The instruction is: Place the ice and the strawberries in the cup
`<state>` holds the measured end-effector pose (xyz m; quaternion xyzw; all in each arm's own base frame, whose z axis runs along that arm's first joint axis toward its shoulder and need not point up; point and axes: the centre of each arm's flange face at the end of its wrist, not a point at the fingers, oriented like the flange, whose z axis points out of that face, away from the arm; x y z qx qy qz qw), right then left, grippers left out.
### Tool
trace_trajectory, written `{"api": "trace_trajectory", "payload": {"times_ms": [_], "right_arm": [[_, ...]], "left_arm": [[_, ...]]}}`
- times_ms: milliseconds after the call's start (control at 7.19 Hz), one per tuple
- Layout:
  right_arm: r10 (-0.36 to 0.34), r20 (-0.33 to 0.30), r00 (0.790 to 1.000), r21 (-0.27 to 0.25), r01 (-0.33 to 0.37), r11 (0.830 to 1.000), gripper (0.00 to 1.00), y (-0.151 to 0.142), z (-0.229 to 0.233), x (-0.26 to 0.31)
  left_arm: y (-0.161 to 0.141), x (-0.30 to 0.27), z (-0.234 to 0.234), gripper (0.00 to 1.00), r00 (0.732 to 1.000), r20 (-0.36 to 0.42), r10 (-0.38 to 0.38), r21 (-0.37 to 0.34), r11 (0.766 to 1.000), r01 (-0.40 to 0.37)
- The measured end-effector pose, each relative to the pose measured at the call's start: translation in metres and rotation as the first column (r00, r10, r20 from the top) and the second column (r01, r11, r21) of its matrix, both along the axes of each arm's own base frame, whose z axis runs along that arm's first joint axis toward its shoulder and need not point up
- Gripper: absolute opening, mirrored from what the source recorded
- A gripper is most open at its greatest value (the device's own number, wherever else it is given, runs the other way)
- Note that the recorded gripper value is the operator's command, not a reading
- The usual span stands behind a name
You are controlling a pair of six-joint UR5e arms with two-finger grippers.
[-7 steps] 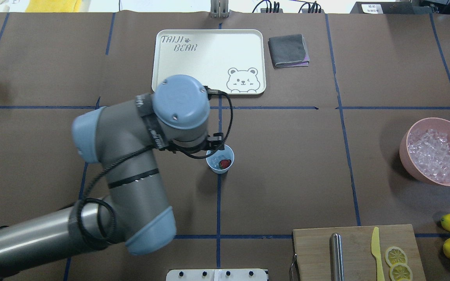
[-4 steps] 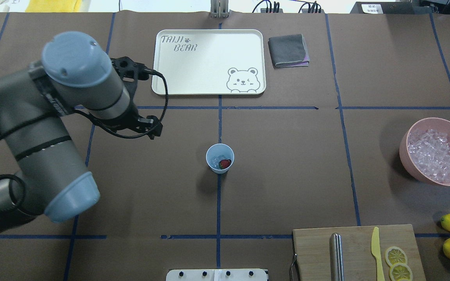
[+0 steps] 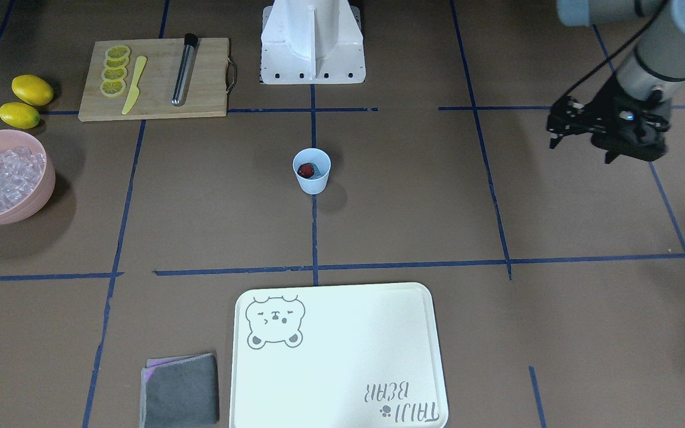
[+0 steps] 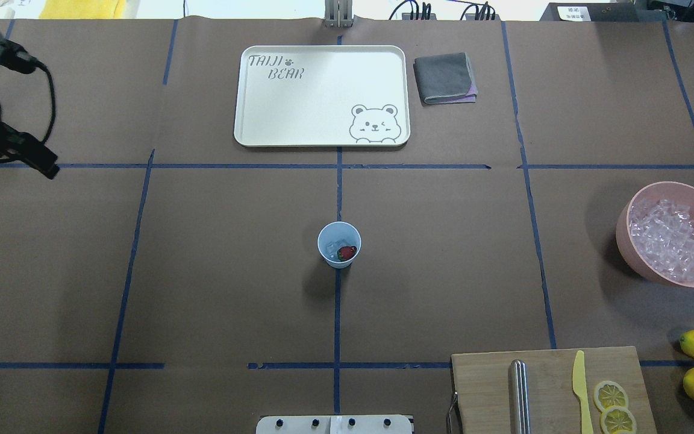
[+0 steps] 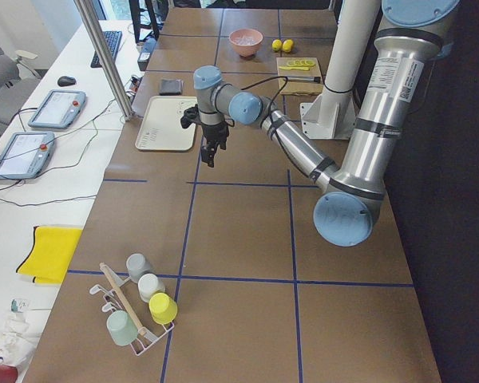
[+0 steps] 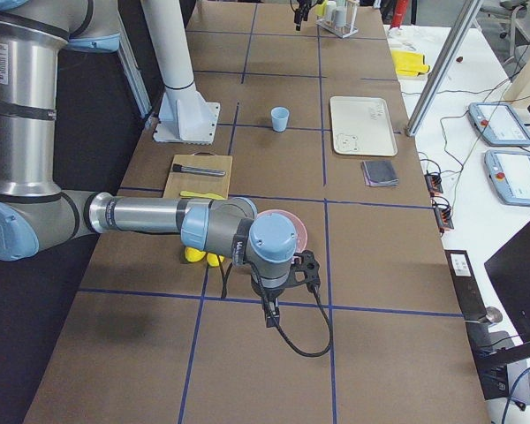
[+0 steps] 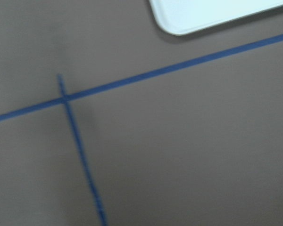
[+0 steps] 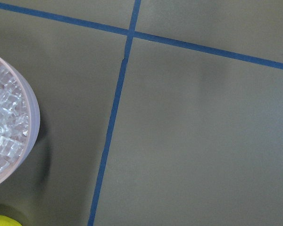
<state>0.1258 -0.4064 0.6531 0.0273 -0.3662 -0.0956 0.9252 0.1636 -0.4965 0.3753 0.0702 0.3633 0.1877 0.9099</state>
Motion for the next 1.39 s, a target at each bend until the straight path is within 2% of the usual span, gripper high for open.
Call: {"api": "trace_trajectory", "payload": {"times_ms": [417, 695, 974, 1391], "right_arm": [[0.000, 0.000, 1.000, -0.002, 0.000, 1.000, 0.99, 0.000, 0.001, 0.000], [0.000, 0.000, 1.000, -0.004, 0.000, 1.000, 0.99, 0.000, 0.002, 0.000], [0.001, 0.001, 1.000, -0.006, -0.001, 1.000, 0.99, 0.001, 0.003, 0.000], [0.014, 0.005, 1.000, -0.019, -0.014, 1.000, 0.99, 0.002, 0.003, -0.001]], "left_arm": [[0.007, -0.114, 0.104, 0.99, 0.999, -0.003, 0.036, -0.007, 0.999, -0.036], [0.015, -0.167, 0.165, 1.00, 0.999, -0.041, -0.005, -0.082, 0.997, 0.002], [0.038, -0.200, 0.203, 1.00, 0.996, -0.052, -0.069, -0.156, 0.986, 0.060], [0.065, -0.215, 0.239, 1.00, 0.993, -0.040, -0.108, -0.235, 0.967, 0.096]]}}
